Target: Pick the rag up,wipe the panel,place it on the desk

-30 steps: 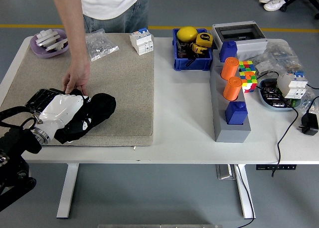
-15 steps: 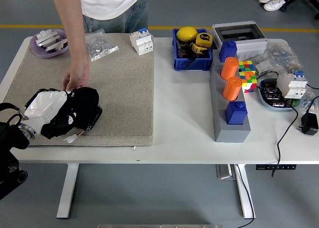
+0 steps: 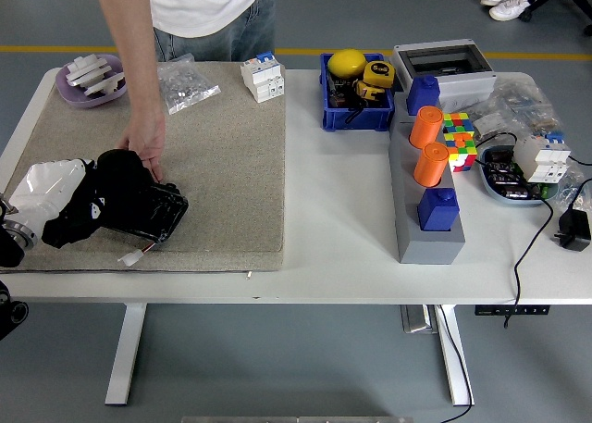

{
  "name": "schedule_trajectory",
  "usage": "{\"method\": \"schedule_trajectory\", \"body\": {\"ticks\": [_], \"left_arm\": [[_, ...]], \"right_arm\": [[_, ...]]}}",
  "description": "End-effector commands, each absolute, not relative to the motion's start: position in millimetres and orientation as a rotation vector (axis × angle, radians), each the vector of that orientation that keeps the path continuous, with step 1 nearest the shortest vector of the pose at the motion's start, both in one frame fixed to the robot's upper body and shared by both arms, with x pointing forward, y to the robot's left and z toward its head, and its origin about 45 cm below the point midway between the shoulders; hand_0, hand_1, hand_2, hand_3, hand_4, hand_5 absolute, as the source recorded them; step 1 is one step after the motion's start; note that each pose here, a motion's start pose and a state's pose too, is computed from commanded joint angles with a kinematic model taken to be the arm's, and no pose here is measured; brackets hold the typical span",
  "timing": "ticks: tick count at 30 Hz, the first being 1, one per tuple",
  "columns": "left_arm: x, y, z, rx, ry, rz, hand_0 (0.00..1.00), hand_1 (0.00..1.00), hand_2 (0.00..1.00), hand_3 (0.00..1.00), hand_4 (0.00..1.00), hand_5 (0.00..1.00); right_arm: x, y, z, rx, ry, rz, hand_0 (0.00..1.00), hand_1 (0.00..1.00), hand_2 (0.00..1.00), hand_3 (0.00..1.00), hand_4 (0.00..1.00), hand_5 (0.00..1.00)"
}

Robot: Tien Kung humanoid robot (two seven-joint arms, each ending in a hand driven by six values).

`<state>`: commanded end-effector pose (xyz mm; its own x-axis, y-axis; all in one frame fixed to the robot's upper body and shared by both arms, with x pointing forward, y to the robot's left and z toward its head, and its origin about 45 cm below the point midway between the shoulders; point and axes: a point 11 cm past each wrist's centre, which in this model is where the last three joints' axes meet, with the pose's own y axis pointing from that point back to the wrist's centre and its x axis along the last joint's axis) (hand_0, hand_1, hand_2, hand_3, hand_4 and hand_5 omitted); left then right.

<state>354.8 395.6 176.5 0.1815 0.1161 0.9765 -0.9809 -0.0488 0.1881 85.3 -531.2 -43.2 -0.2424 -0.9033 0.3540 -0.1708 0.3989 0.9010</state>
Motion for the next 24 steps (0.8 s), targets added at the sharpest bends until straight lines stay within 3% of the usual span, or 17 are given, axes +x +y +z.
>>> {"method": "schedule_trajectory", "body": {"ticks": [24], "left_arm": [[370.2,463.1,188.9,1.394,-0.944,1.276,0.233,0.163,0.524,0.513,0.253,0.002]], "right_arm": [[88.1,-530.5,-42.8,0.961,-1.68,-0.938,0.813,0.673,0.688,0.639,0.955,0.773]]}}
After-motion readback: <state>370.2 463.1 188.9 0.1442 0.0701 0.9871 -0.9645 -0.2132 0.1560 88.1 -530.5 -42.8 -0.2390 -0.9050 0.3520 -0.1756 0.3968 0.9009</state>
